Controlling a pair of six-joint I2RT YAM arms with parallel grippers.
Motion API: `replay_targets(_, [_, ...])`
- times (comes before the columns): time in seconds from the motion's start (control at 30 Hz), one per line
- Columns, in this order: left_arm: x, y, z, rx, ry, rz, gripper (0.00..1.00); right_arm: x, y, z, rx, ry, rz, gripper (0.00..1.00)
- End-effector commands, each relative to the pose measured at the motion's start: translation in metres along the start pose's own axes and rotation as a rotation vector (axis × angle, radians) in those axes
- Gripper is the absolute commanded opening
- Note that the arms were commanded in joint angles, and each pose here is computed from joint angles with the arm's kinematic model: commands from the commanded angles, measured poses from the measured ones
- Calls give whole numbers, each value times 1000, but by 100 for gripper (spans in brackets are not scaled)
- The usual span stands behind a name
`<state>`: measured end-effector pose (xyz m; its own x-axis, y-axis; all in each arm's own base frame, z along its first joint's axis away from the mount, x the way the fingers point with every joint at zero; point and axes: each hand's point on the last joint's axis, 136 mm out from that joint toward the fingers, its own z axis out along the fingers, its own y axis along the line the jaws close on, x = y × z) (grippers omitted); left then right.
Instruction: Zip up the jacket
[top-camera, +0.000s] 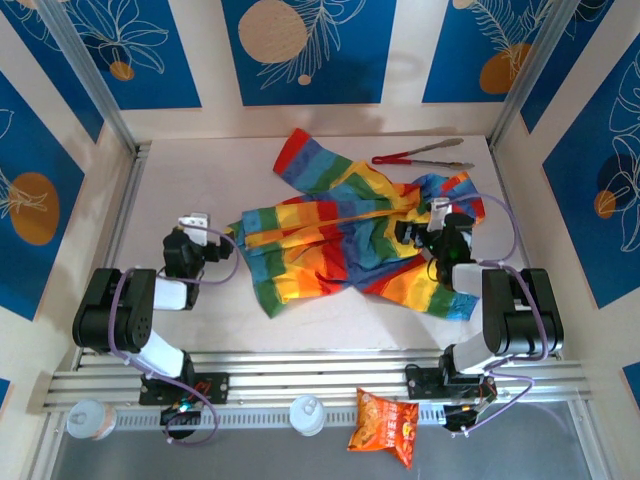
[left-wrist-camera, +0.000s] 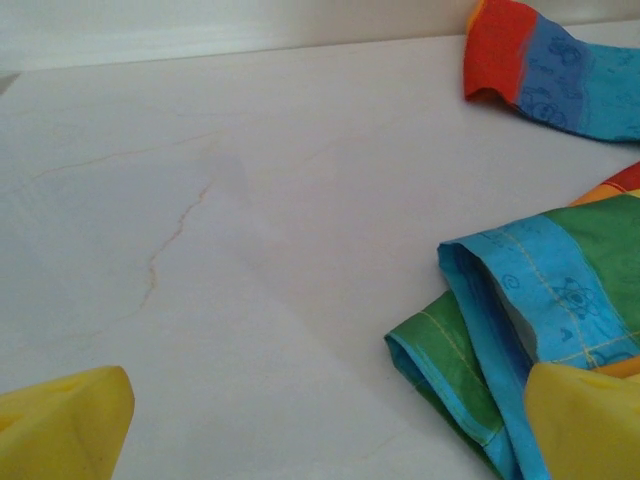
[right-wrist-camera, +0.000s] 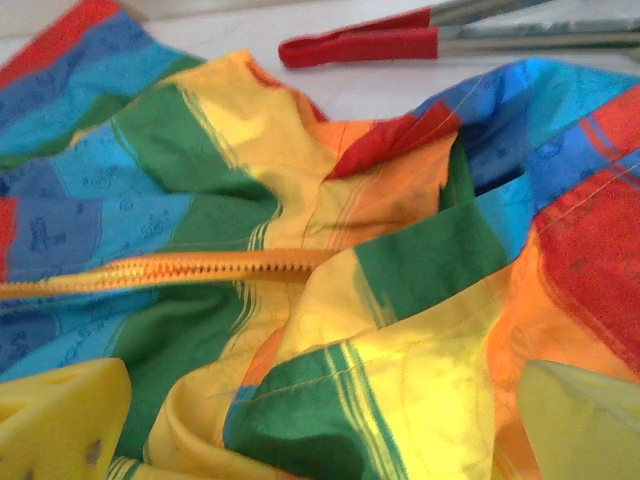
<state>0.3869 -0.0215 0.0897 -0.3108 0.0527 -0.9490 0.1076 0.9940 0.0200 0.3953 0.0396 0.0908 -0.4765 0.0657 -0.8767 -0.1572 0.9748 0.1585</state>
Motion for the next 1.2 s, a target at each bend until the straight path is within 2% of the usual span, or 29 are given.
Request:
replay_targets(0.0, [-18, 10, -21, -64, -111, -17, 100, -21, 12, -2, 18, 67, -62, 99])
replay_targets(0.07, [-25, 9, -31, -65, -133, -16, 100, -20, 15, -3, 33, 123, -65, 99])
replay_targets(0.17, [-37, 3, -39, -25, -86, -40, 96, -21, 27, -10, 18, 106, -80, 99])
replay_targets(0.3, [-61, -21, -46, 120, -54, -84, 84, -23, 44, -25, 25, 118, -87, 99])
replay_targets(0.37, [-67, -32, -45, 183, -22, -152, 79, -24, 51, -33, 40, 146, -76, 99])
replay_targets(0.5, [-51, -73, -31, 363, 145, -283, 64, -15, 54, -49, 133, 230, 25, 100])
replay_targets(0.6, [-26, -100, -14, 410, 294, -291, 61, 7, 43, -65, 251, 354, 234, 99])
replay_targets(0.7, [-7, -135, 5, 483, 416, -294, 58, 33, 51, -71, 227, 489, 328, 97])
replay_targets(0.77, [-1, -159, 17, 534, 495, -283, 51, 48, 52, -73, 214, 561, 385, 91])
replay_targets(0.83, [4, -177, 31, 548, 560, -270, 46, 59, 52, -74, 197, 617, 453, 78])
replay_targets(1.0, [22, -191, 50, 516, 633, -308, 47, 78, 49, -70, 182, 685, 576, 48])
replay_targets(1.17, [62, -178, 30, 447, 712, -332, 52, 88, 53, -54, 163, 741, 580, 37])
